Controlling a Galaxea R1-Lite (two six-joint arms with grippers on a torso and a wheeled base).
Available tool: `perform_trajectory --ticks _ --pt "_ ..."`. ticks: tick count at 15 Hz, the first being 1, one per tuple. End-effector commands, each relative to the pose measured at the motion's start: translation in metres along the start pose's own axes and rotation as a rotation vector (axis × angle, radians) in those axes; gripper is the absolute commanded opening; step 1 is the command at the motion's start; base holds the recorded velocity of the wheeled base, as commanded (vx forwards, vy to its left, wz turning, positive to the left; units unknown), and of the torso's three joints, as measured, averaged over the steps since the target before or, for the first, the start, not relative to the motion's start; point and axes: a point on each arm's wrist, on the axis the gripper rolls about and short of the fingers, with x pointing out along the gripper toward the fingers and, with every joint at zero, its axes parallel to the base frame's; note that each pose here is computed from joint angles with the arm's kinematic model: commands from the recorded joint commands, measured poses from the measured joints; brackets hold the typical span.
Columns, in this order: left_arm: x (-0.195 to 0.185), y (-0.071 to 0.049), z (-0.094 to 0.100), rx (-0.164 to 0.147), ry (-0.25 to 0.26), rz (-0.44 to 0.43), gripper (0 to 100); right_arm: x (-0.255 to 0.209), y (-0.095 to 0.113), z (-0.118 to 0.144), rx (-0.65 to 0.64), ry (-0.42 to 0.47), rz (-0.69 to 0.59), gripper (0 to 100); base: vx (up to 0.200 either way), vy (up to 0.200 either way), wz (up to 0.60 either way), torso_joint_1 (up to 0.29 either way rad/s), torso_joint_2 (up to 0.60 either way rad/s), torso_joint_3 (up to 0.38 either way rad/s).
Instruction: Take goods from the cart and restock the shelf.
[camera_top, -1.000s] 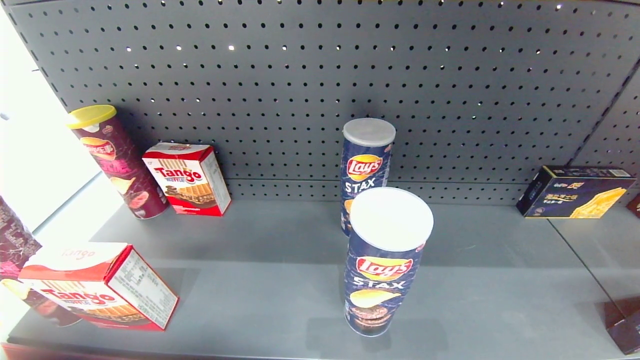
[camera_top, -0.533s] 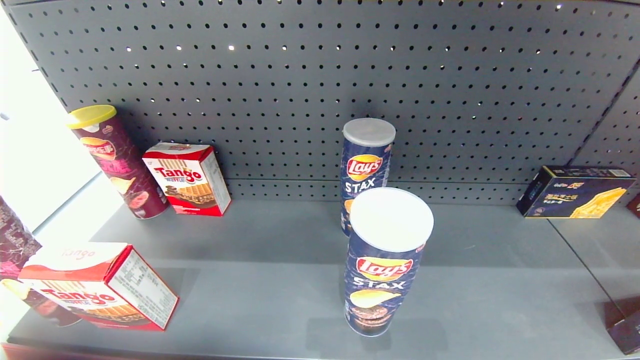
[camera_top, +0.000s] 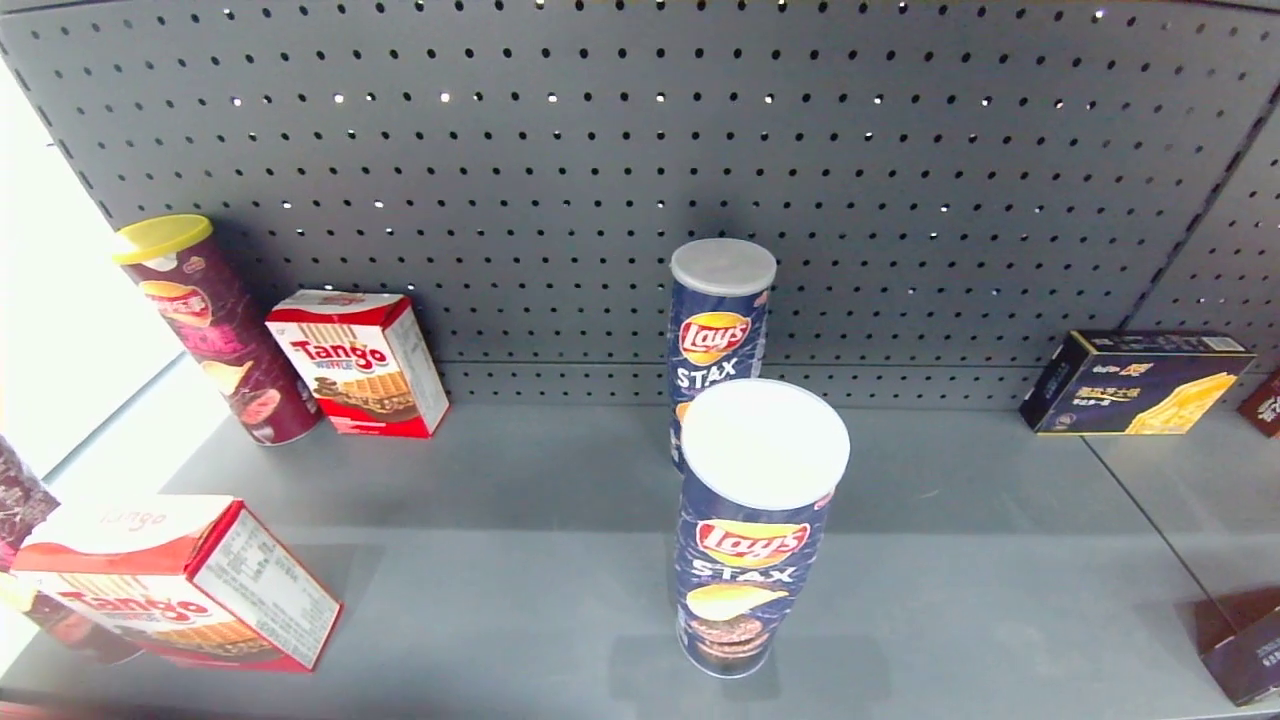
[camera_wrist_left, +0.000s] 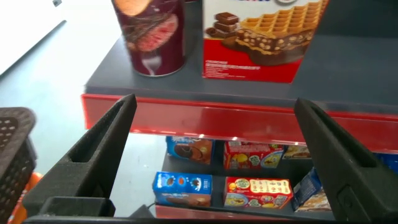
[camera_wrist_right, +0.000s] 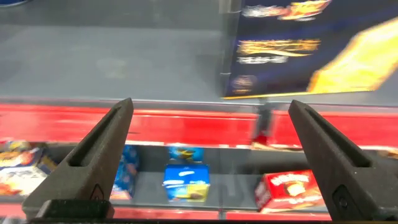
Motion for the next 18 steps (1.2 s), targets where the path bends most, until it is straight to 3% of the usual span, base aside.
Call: perform_trajectory --ticks 1,18 --pt "0.0001 0.0 0.0001 0.001 0.001 0.002 100 0.0001 0.0 -0.0002 0.0 0.003 0.002 100 0.0 0.0 0.0 0.0 0.0 0.0" --pt "0.0001 0.0 0.0001 0.001 0.001 0.002 100 0.0001 0.0 -0.0002 -0.002 0.003 0.002 100 -0.012 0.0 0.0 0.0 0.0 0.0"
